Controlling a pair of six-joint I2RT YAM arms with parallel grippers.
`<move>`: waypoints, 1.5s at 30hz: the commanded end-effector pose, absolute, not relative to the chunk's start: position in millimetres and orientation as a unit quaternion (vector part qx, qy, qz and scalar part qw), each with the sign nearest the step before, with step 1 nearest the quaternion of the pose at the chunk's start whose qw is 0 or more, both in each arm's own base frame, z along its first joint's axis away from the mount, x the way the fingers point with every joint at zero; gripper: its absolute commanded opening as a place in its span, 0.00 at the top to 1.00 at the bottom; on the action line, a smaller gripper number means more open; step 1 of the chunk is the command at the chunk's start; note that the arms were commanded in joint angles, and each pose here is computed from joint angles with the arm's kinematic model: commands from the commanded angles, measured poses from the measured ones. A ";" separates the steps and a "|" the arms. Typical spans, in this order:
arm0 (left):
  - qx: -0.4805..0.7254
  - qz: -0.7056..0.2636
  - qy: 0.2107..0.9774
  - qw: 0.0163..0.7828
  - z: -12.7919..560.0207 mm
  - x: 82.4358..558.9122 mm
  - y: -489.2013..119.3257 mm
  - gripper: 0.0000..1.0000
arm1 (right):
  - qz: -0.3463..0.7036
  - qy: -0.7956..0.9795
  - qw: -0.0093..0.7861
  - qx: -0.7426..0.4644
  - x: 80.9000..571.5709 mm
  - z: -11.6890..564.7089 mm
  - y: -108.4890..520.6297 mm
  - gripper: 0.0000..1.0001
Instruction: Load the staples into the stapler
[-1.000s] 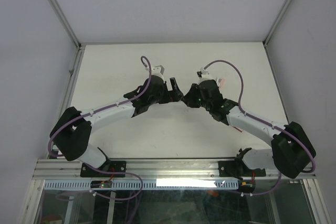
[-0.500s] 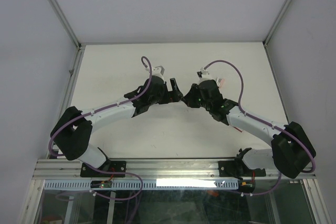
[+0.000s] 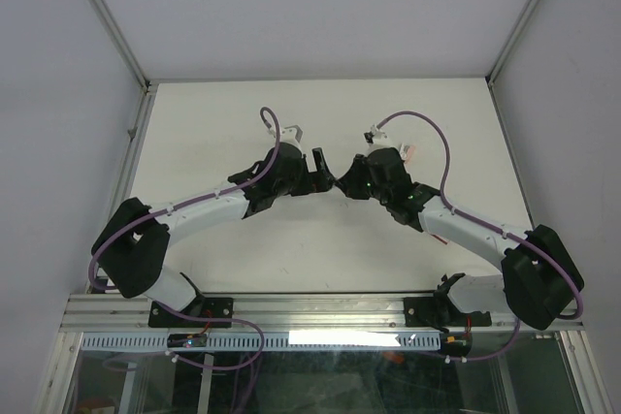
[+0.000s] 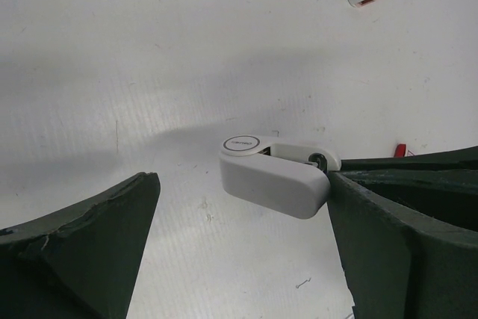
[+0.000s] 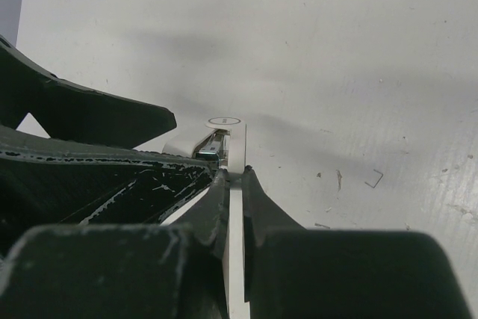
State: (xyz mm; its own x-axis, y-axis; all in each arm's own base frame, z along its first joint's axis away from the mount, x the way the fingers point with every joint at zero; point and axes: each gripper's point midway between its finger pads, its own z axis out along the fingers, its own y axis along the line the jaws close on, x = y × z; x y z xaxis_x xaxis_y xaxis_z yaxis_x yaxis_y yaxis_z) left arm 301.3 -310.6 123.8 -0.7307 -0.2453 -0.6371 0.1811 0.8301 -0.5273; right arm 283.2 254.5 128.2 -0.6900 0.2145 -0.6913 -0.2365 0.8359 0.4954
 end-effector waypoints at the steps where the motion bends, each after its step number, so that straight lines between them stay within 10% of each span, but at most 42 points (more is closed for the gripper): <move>1: -0.028 -0.293 0.870 0.395 143.0 310.0 -300.6 0.03 | 0.308 0.843 0.441 0.003 299.8 166.2 262.6 1.00; 45: -0.076 -0.264 0.875 0.399 128.5 295.2 -235.5 0.04 | 0.356 0.830 0.429 0.026 295.1 190.6 248.9 1.00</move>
State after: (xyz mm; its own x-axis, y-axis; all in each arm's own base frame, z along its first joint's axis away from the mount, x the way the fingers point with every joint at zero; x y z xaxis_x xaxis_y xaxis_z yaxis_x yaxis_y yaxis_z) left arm 296.2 -248.0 123.2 -0.6914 -0.3187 -0.6484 0.0919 0.8514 -0.5165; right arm 287.2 243.3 142.9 -0.6858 0.2686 -0.6764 -0.2102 0.8167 0.5375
